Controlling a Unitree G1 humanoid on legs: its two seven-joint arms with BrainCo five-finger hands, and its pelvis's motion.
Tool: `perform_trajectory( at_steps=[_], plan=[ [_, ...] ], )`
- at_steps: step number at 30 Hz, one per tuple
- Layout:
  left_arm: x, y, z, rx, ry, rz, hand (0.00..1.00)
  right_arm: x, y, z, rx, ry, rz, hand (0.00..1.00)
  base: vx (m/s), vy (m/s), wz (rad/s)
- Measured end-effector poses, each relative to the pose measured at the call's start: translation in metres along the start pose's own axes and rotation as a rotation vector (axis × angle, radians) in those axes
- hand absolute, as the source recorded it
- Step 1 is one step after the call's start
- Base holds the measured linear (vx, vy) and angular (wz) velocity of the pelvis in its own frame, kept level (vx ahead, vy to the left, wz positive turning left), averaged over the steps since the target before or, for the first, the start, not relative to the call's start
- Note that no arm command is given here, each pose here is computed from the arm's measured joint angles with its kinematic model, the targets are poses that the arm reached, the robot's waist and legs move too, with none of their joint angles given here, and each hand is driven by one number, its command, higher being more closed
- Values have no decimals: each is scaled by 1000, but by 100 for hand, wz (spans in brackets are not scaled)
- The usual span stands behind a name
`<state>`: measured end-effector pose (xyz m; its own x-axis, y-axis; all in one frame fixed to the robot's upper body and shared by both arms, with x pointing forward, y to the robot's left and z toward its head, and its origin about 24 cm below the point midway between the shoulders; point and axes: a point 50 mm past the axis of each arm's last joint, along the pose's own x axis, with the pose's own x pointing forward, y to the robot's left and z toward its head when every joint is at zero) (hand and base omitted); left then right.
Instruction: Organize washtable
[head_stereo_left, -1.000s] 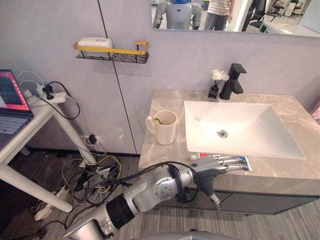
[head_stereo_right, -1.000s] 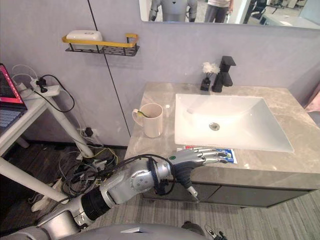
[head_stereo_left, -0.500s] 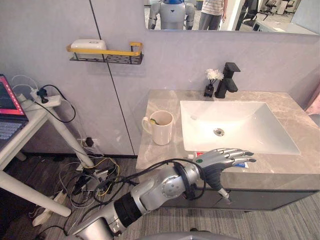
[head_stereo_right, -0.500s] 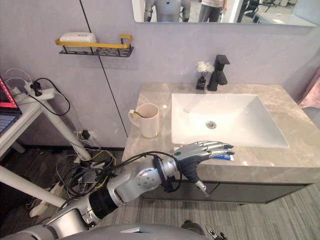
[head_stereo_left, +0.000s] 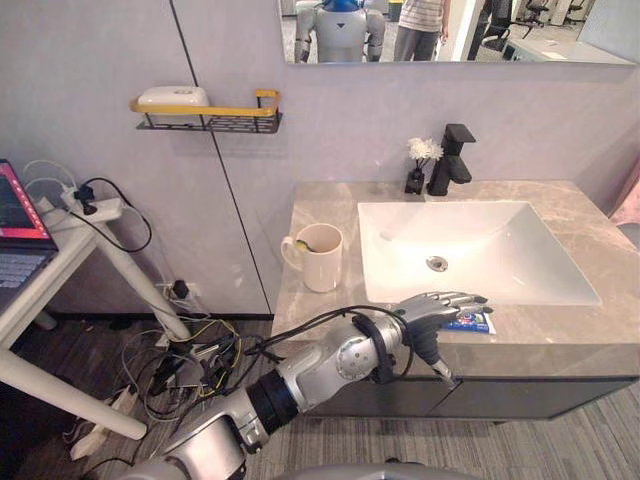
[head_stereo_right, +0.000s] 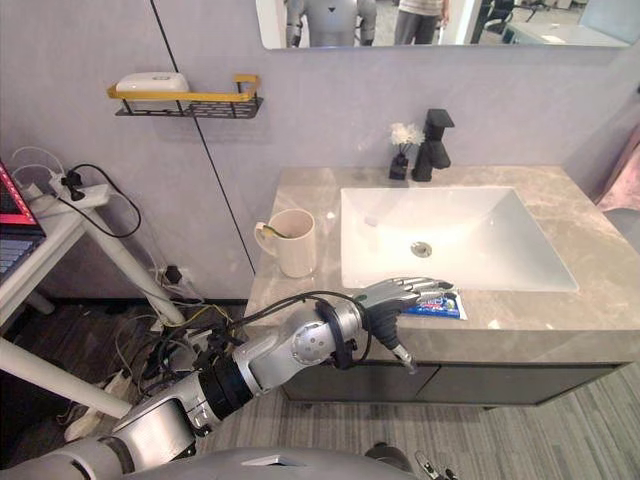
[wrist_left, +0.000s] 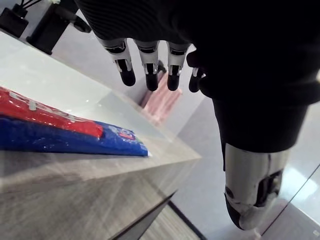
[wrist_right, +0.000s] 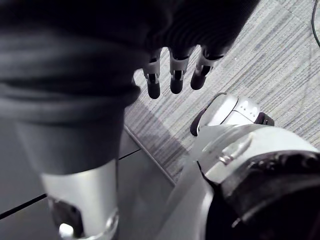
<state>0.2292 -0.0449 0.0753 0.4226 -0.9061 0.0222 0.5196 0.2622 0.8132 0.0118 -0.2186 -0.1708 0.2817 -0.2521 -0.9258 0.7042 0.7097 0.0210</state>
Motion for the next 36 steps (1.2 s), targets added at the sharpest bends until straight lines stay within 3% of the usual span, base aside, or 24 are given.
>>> perform_trajectory(
  at_steps=[7, 20, 21, 36],
  plan=[
    [-4, -11, -25, -15, 113, -47, 0, 1, -1, 3, 58, -13, -15, 0, 21, -3, -6],
    [-10, -5, -45, -39, 206, -4, 0, 4, 11, 17, 69, -61, 16, 0, 67, -8, 0],
    [-9, -3, -45, -43, 207, 11, 100, 5, 12, 18, 70, -62, 18, 0, 37, -6, 0],
    [-4, 18, -49, -26, 220, 109, 100, 6, 14, 24, 83, -83, 21, 0, -4, -4, -4]
  ],
)
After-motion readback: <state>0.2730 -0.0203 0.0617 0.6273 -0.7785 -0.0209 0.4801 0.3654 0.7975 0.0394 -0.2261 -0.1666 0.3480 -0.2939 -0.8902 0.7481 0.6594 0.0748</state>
